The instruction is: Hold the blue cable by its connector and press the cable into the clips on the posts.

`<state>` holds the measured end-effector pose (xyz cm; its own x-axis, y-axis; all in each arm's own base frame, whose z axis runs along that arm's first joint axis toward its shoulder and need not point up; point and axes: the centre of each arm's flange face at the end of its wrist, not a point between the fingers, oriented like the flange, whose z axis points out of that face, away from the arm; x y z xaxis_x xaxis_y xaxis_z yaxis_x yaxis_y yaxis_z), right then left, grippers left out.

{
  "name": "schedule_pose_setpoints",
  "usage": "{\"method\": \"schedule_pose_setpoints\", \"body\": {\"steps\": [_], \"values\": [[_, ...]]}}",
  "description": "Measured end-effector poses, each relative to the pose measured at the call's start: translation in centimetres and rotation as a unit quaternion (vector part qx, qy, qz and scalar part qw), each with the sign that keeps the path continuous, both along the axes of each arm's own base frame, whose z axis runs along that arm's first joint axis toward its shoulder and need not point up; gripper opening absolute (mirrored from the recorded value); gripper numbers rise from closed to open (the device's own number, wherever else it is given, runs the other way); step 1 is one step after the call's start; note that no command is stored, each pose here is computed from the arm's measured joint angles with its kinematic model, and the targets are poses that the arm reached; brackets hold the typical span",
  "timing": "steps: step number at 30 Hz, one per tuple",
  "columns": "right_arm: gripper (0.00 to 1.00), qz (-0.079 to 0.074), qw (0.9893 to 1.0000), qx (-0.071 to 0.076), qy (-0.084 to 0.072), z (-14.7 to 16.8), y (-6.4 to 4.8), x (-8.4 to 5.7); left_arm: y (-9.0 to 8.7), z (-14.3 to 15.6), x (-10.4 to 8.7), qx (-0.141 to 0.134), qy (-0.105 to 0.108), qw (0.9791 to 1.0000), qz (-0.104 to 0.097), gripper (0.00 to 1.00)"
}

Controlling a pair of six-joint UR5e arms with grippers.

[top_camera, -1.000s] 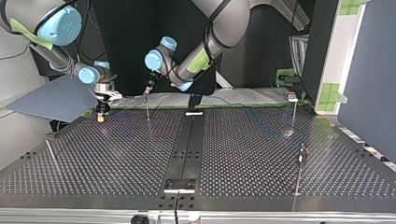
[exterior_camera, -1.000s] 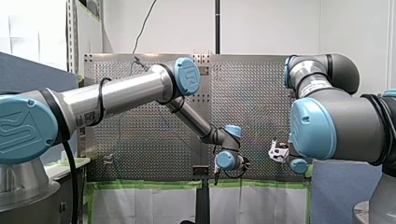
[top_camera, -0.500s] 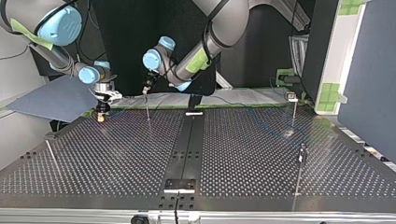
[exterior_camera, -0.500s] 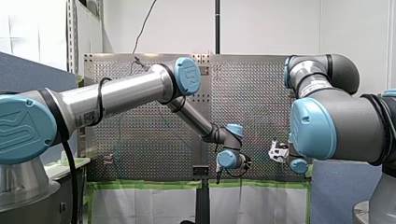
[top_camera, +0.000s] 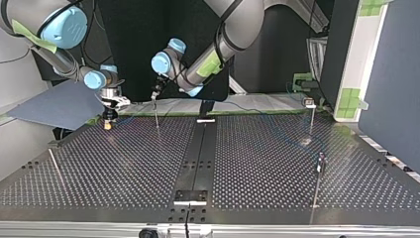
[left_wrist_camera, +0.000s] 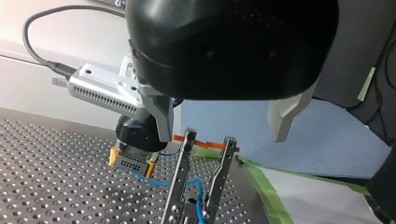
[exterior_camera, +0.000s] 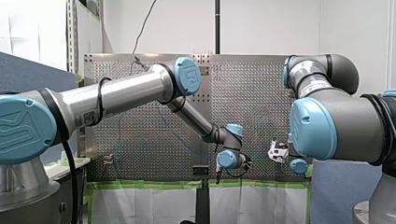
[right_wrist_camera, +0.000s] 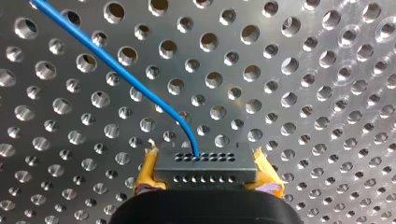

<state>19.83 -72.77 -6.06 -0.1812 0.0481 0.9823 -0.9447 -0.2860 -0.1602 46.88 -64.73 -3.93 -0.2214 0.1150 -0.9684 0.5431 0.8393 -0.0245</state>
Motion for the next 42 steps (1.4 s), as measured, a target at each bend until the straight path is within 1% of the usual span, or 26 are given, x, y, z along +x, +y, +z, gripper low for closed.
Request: {"method": "schedule_pose_setpoints", "body": {"steps": [4,7,10,13,16,20,21,23,25,28,30,32,34,38,42], "values": [[0.00,0.000,1.0000,0.000,0.000,0.0,0.0,0.1,0.1,0.6,-0.5,0.010,-0.007,0.9999,-0.002,1.00],[0.00,0.001,1.0000,0.000,0.000,0.0,0.0,0.1,0.4,1.7,-0.5,0.010,-0.018,0.9998,0.003,1.00],[0.00,0.001,1.0000,0.000,0.000,0.0,0.0,0.1,0.9,2.9,-0.1,-0.003,-0.025,0.9995,0.016,1.00],[0.00,0.001,1.0000,0.000,0.000,0.0,0.0,0.1,1.5,4.2,0.3,-0.020,-0.030,0.9988,0.033,1.00],[0.00,0.001,1.0000,0.000,0.000,0.0,0.0,0.1,2.3,5.5,0.8,-0.039,-0.035,0.9973,0.052,1.00],[0.00,0.000,1.0000,0.001,0.000,0.0,0.1,0.1,3.9,7.1,2.2,-0.065,-0.040,0.9940,0.078,1.00],[0.00,-0.001,1.0000,0.001,0.000,0.0,0.1,0.1,4.2,7.4,2.6,-0.071,-0.041,0.9933,0.081,1.00],[0.00,-0.001,1.0000,0.002,0.000,0.0,0.1,0.1,5.1,8.2,3.4,-0.086,-0.043,0.9916,0.086,1.00],[0.00,-0.001,1.0000,0.004,0.000,-0.1,0.1,0.2,5.5,9.0,3.6,-0.100,-0.044,0.9904,0.085,1.00],[0.00,-0.001,1.0000,0.006,0.001,-0.1,0.2,0.3,5.7,10.3,3.4,-0.122,-0.047,0.9877,0.086,1.00],[0.00,0.000,1.0000,0.008,0.001,-0.2,0.3,0.4,6.0,11.1,3.3,-0.135,-0.048,0.9855,0.090,1.00],[0.00,0.001,1.0000,0.010,0.001,-0.2,0.3,0.5,6.2,11.8,3.0,-0.142,-0.049,0.9843,0.093,1.00],[0.00,0.001,0.9999,0.011,0.001,-0.2,0.4,0.6,6.5,12.3,2.6,-0.141,-0.050,0.9843,0.095,1.00],[0.00,0.002,0.9999,0.011,0.001,-0.3,0.4,0.7,7.0,13.6,1.8,-0.135,-0.054,0.9849,0.094,1.00],[0.00,0.004,0.9999,0.011,0.001,-0.3,0.5,1.0,7.5,14.7,1.0,-0.136,-0.054,0.9849,0.093,1.00]]}}
